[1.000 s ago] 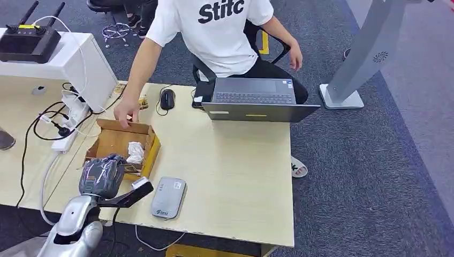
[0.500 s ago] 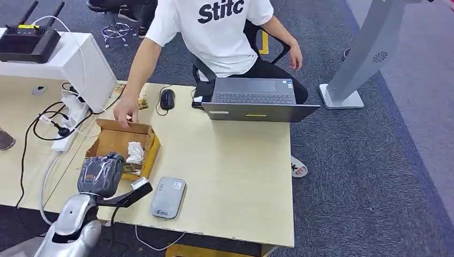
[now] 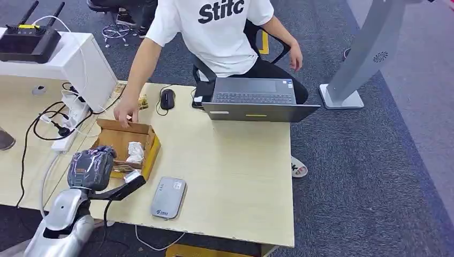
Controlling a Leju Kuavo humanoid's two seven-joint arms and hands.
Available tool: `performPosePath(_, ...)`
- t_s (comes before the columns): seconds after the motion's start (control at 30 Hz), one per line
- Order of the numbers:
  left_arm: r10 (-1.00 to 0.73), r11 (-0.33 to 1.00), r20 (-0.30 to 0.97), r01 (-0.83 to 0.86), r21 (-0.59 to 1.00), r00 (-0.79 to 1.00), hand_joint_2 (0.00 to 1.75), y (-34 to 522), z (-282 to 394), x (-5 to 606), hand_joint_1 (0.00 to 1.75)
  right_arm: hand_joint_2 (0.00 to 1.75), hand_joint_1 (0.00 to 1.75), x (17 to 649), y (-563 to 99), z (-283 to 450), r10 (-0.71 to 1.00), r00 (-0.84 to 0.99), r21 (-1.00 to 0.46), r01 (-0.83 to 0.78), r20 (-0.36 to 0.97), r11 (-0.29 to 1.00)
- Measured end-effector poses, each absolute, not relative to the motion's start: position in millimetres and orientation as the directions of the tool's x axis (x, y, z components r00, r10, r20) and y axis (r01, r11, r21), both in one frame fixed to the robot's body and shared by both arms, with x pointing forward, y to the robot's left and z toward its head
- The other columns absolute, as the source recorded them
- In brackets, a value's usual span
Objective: Pass the card to the sensor for recognition and then transmit it.
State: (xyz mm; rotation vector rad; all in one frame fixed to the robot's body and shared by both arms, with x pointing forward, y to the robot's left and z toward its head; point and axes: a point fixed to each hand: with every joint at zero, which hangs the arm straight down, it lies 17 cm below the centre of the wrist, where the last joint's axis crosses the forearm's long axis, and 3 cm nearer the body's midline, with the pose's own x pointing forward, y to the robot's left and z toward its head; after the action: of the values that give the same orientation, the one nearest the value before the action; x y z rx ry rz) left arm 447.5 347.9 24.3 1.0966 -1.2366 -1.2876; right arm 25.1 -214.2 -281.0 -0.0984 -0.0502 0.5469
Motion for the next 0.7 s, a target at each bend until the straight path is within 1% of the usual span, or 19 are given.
performPosePath(0.03, -0.996, 0.021, 0.027, 0.068, 0.997, -0.090, 1.75, 348, 24, 447, 1.75, 1.75, 0.00, 25, -214, -281, 0.521, 0.853, -0.107, -0.517, 0.021, 0.850)
performPosePath(0.07, -0.996, 0.018, 0.025, 0.069, 0.997, -0.089, 1.75, 348, 24, 447, 0.38, 1.75, 0.00, 25, -214, -281, 0.521, 0.853, -0.107, -0.517, 0.021, 0.850)
performPosePath(0.1, -0.996, 0.017, 0.023, 0.068, 0.998, -0.089, 1.75, 348, 24, 447, 0.03, 1.75, 0.00, 25, -214, -281, 0.521, 0.853, -0.107, -0.517, 0.021, 0.850)
performPosePath(0.13, -0.996, 0.016, 0.022, 0.068, 0.998, -0.088, 1.75, 349, 24, 447, 0.00, 1.75, 0.00, 25, -214, -281, 0.521, 0.853, -0.107, -0.516, 0.021, 0.850)
performPosePath(0.47, -0.994, 0.064, 0.065, 0.008, 0.998, -0.084, 1.75, 344, 50, 458, 0.00, 1.75, 0.00, 25, -214, -281, 0.515, 0.857, -0.105, -0.510, 0.021, 0.854)
performPosePath(0.7, -0.994, 0.067, 0.065, -0.015, 0.998, -0.091, 1.75, 341, 59, 460, 0.00, 1.75, 0.00, 25, -214, -281, 0.515, 0.857, -0.105, -0.510, 0.020, 0.854)
